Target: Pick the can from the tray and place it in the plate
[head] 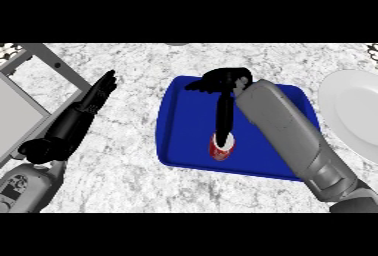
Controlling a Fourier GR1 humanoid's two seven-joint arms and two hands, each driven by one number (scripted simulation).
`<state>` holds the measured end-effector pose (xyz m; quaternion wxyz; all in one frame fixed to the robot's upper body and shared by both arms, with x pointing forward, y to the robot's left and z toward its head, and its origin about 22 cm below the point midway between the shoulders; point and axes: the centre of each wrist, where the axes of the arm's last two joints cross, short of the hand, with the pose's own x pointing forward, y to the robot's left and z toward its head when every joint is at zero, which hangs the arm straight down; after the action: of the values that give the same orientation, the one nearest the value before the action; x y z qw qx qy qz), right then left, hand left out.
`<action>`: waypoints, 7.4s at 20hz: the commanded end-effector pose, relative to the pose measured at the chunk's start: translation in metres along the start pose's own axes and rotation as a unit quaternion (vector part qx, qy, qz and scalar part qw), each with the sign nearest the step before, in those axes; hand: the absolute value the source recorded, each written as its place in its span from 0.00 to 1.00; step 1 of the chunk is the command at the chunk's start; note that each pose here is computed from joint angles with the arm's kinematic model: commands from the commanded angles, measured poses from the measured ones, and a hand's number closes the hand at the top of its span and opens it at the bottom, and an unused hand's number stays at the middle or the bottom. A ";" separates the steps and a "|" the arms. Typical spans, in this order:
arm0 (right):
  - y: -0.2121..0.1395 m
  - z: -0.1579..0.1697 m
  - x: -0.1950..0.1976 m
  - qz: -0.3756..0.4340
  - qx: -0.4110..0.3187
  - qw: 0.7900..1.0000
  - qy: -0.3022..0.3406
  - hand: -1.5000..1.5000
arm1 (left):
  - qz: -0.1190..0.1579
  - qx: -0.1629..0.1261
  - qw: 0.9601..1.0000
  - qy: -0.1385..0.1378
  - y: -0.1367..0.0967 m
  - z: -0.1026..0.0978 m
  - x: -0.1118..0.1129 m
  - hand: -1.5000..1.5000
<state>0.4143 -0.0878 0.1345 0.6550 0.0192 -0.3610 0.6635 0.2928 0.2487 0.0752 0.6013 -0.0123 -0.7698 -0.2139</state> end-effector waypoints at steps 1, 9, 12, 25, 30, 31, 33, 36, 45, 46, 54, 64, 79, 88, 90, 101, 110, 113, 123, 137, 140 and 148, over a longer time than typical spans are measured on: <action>-0.015 -0.008 0.040 0.008 0.067 0.997 0.042 0.00 | 0.001 0.010 1.000 0.006 0.005 0.004 0.001 0.50; -0.043 -0.008 0.042 0.021 0.164 0.980 0.114 0.00 | -0.001 0.011 1.000 0.007 0.009 0.017 -0.011 0.50; -0.057 0.004 0.044 0.038 0.151 0.978 0.137 0.00 | -0.001 0.007 1.000 0.000 0.005 0.003 0.003 0.50; -0.051 -0.012 0.011 -0.001 0.191 0.970 0.152 0.00 | 0.001 0.012 1.000 -0.003 0.003 0.004 0.010 0.50; -0.040 -0.024 0.012 0.018 0.211 0.966 0.147 0.00 | -0.002 0.014 1.000 -0.003 0.011 0.006 0.012 0.50; -0.029 -0.034 0.008 0.019 0.213 0.965 0.153 0.00 | -0.001 0.008 1.000 0.001 0.009 0.007 0.013 0.50; -0.027 -0.035 0.008 0.035 0.227 0.961 0.152 0.00 | -0.004 0.014 1.000 0.000 0.021 0.007 0.020 0.50; -0.021 -0.042 0.007 0.031 0.246 0.955 0.162 0.00 | -0.006 0.013 1.000 0.002 0.020 0.015 0.012 0.50; 0.014 -0.064 -0.018 0.045 0.291 0.942 0.163 0.00 | -0.002 0.021 1.000 0.014 0.010 0.026 0.012 0.50; 0.007 -0.062 0.000 0.056 0.289 0.942 0.160 0.00 | 0.006 0.021 1.000 0.010 0.009 0.010 0.024 0.50; 0.025 -0.069 -0.019 0.071 0.322 0.930 0.161 0.00 | -0.008 0.026 0.999 0.021 0.008 0.023 0.007 0.50; 0.060 -0.071 -0.015 0.105 0.305 0.943 0.085 1.00 | 0.008 0.025 1.000 0.010 0.002 0.016 0.023 0.50; 0.061 0.065 0.042 0.288 -0.097 0.952 -0.031 1.00 | -0.004 0.089 0.993 0.080 0.026 0.050 -0.016 0.50; 0.081 0.169 0.006 0.301 -0.288 0.898 -0.138 1.00 | -0.006 0.127 0.988 0.083 0.032 0.065 -0.020 0.50; 0.089 0.191 -0.010 0.300 -0.317 0.889 -0.139 1.00 | -0.008 0.128 0.989 0.078 0.039 0.065 -0.015 0.50; 0.125 0.278 -0.094 0.240 -0.479 0.836 -0.117 1.00 | -0.008 0.110 0.993 0.046 0.035 0.063 -0.009 0.50; 0.165 0.314 -0.214 0.182 -0.537 0.821 -0.071 1.00 | 0.003 0.049 0.999 0.022 0.012 0.050 -0.006 0.50; 0.161 0.301 -0.241 0.153 -0.562 0.810 -0.072 1.00 | -0.013 0.033 0.999 0.013 0.012 0.021 0.010 0.50; 0.112 0.247 -0.306 0.126 -0.589 0.796 -0.059 1.00 | -0.001 0.021 1.000 0.007 0.004 0.018 0.012 0.50; 0.071 0.185 -0.362 0.084 -0.511 0.854 0.052 0.00 | -0.002 0.006 1.000 -0.003 0.009 0.010 0.015 0.50; 0.067 0.158 -0.355 0.071 -0.537 0.840 0.012 0.00 | -0.001 0.009 1.000 0.003 0.014 0.015 0.008 0.50; 0.056 0.201 -0.372 0.038 -0.575 0.811 -0.105 0.00 | -0.005 0.013 1.000 0.003 0.016 0.016 0.009 0.50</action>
<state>0.3285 -0.4889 0.0616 0.4997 -0.3282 -0.7048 0.3818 0.2801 0.2600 0.0807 0.6007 0.0008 -0.7729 -0.2045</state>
